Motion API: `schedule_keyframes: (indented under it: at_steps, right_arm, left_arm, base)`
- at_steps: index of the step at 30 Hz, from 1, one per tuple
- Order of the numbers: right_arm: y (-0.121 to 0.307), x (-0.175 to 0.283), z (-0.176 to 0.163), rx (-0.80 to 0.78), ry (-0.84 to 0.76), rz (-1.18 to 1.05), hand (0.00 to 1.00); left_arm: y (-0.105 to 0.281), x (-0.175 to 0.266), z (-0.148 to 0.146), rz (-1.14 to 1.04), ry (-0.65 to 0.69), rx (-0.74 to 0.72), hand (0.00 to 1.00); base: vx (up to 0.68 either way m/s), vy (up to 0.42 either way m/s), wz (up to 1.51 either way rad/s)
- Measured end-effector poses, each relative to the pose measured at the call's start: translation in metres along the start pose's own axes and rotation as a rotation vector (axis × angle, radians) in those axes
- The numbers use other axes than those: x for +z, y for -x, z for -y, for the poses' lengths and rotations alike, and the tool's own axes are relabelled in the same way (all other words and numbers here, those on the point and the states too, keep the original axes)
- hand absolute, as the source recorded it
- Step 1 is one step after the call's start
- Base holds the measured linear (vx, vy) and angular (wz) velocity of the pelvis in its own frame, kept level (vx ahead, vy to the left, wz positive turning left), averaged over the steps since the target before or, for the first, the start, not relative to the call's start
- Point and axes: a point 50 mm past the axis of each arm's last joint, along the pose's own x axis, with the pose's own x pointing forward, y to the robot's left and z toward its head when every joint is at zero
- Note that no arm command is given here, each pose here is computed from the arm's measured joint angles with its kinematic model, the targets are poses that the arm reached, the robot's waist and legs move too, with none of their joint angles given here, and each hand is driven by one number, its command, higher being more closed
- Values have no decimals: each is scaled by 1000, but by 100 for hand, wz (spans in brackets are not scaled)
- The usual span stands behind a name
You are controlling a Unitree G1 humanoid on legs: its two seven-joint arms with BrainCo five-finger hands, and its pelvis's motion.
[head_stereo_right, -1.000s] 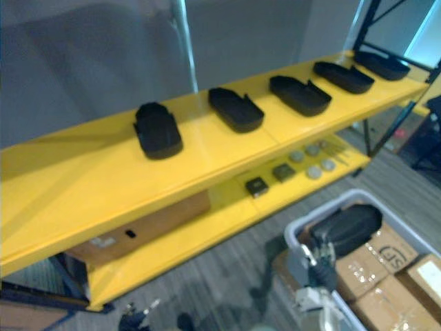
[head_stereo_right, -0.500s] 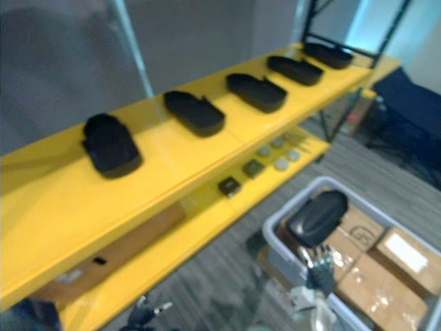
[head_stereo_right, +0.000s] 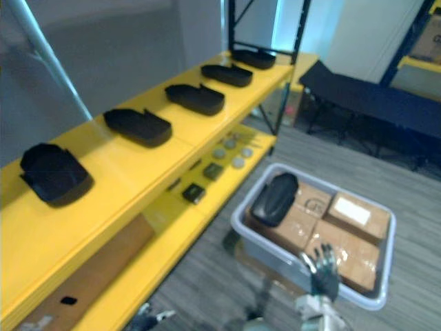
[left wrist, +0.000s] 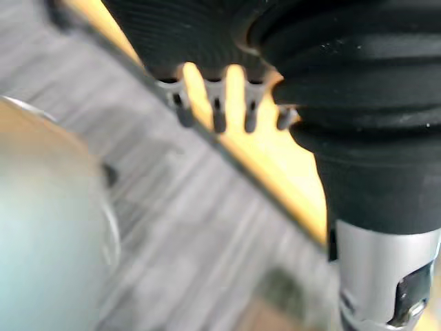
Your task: Walk over and take plastic housings, then place them on the shelf
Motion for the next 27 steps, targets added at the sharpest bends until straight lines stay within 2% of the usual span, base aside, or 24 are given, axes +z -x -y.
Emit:
schedule_keyframes:
  at_steps: [6, 12, 13, 18, 23, 25, 27]
  right_arm:
    - [-22, 8, -30, 138, -20, 40, 0]
    - [-17, -3, -36, 34, -93, -29, 0]
    - [-5, -13, -36, 6, -130, -71, 0]
    - [20, -34, -33, -13, -112, -176, 0]
    - [12, -35, -60, 74, -107, -149, 0]
    - [6, -39, -65, 57, -110, -148, 0]
    - [13, -45, -60, 31, -89, -178, 0]
  left_arm:
    - [-1, 10, -13, 86, -17, 17, 0]
    - [-4, 27, 10, 125, -151, -127, 0]
    - [-6, 35, 9, 149, -209, -136, 0]
    - [-9, 42, 10, 127, -270, -133, 0]
    - [-12, 46, 0, 116, -190, -85, 0]
    - [-12, 29, -8, 43, -123, -47, 0]
    - [-9, 14, -28, 2, -136, 0, 0]
  base:
    - [-105, 138, -24]
    - [-33, 122, -28]
    - [-62, 96, -75]
    - [-159, 48, -91]
    - [-98, -40, -125]
    - [-109, -52, -174]
    - [-12, -125, -127]
